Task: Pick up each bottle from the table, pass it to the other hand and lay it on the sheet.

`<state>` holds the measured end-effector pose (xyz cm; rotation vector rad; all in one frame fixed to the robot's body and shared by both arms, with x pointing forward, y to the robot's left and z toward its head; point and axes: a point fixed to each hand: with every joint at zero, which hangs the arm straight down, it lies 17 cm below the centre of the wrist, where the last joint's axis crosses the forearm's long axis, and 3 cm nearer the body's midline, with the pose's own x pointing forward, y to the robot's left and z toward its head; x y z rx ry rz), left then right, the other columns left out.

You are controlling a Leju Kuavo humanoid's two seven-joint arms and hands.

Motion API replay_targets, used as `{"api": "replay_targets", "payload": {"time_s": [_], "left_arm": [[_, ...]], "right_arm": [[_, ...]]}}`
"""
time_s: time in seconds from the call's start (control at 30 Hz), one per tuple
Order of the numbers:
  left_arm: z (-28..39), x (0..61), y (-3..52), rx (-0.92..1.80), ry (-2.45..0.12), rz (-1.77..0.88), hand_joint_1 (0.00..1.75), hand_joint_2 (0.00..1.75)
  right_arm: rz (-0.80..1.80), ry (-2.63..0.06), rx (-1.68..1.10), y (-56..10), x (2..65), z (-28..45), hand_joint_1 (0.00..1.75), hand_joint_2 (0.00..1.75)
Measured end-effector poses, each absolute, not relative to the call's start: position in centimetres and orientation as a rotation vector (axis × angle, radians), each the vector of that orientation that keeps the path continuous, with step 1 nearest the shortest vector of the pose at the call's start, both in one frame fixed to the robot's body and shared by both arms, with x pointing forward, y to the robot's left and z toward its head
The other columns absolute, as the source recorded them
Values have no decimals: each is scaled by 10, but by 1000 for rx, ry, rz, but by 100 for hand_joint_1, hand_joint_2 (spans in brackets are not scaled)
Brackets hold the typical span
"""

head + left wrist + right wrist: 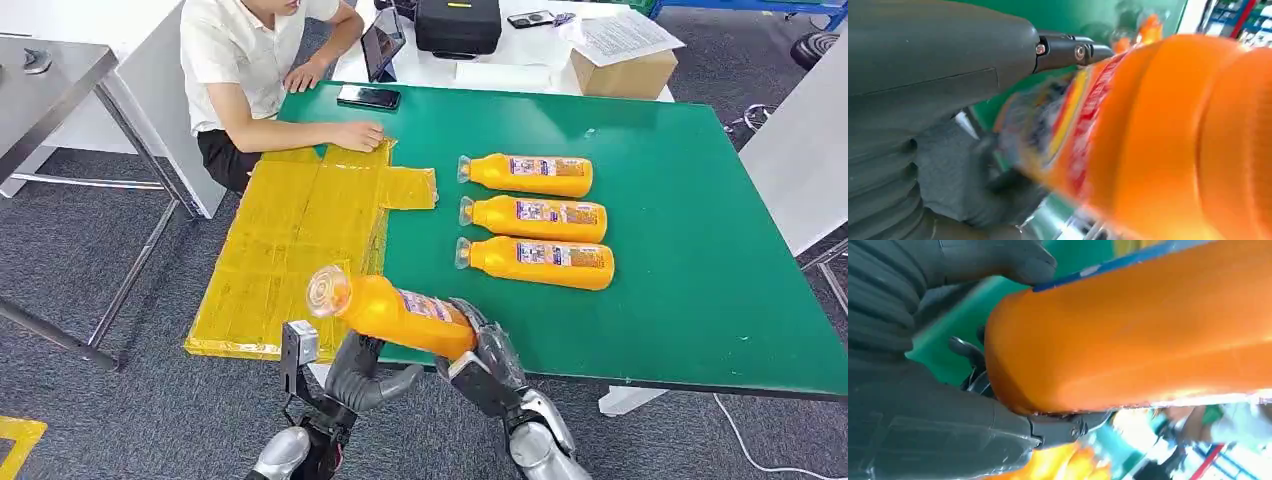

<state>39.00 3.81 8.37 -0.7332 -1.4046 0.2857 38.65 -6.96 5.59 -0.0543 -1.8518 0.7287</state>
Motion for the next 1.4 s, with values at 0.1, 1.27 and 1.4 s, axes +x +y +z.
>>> {"api": "replay_targets", "payload": {"time_s": [0.1, 1.27, 1.4], "left_arm": [[87, 395, 41, -728, -1415, 295, 0, 175], [117, 413, 71, -788, -1464, 525, 175, 175], [115, 407, 77, -769, -1481, 528, 175, 175]], "right_arm": [[756, -1856, -20, -51, 377, 54, 175, 175], [812, -1824, 252, 11, 347, 49, 0, 0], [805, -1809, 268, 14, 338, 44, 0, 0]]}}
